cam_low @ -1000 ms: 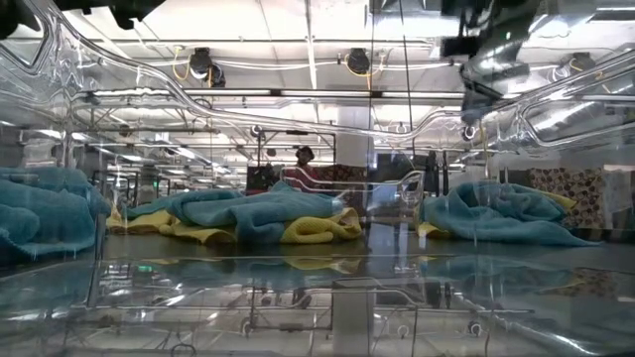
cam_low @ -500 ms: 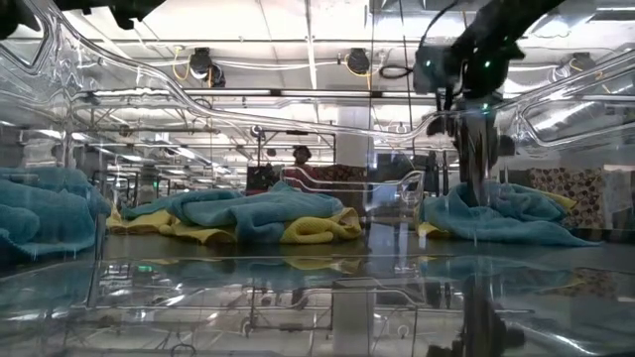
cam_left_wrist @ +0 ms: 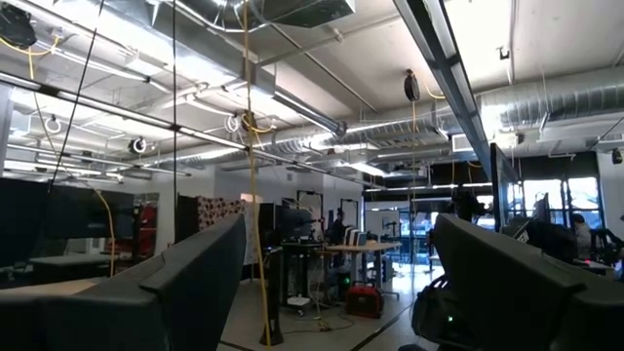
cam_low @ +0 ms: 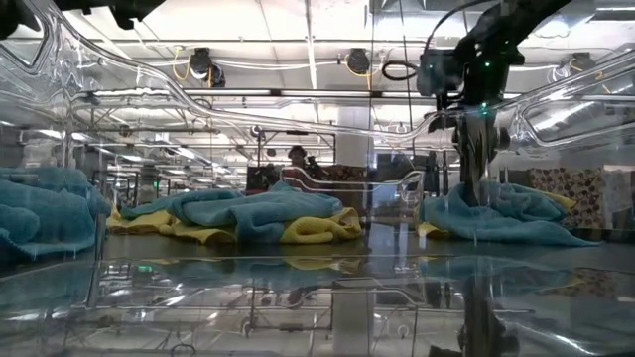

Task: Sort microfiber towel by color & place in baskets
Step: Put the blue towel into the bottom transparent bin

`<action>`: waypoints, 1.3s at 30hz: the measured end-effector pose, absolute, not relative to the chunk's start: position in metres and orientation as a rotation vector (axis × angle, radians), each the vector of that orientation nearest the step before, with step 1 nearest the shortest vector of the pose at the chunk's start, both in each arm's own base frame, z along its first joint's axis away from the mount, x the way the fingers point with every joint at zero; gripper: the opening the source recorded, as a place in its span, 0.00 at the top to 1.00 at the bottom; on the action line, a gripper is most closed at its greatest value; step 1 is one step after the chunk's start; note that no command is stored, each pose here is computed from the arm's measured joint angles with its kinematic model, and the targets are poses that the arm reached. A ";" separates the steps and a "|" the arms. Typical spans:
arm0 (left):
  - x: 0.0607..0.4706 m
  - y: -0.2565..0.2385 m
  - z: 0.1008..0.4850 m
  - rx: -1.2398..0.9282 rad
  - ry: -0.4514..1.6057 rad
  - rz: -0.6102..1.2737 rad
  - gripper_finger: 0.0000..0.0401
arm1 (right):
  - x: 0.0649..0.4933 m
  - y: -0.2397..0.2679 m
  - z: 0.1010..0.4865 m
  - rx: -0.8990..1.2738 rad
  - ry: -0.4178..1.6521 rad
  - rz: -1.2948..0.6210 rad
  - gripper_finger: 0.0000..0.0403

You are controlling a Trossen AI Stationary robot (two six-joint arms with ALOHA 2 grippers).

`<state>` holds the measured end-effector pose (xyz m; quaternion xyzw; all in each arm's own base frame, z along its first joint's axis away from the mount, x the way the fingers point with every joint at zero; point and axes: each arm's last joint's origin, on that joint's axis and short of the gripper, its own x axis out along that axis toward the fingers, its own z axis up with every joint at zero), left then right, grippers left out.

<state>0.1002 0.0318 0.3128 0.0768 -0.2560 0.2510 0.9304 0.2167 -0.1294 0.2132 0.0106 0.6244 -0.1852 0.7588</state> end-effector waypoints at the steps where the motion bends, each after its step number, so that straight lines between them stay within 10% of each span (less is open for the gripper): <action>1: 0.100 0.032 0.313 0.157 -0.525 0.514 0.16 | 0.218 -0.130 0.211 0.024 1.370 -0.399 0.40; 13: 0.100 0.032 0.313 0.157 -0.525 0.514 0.16 | 0.233 -0.140 0.168 0.010 1.541 -0.423 0.45; 22: 0.100 0.032 0.313 0.157 -0.525 0.514 0.16 | 0.236 -0.128 0.167 -0.035 1.587 -0.392 0.96; 39: 0.100 0.032 0.313 0.157 -0.524 0.514 0.16 | 0.211 -0.066 0.319 -0.089 1.072 -0.390 1.00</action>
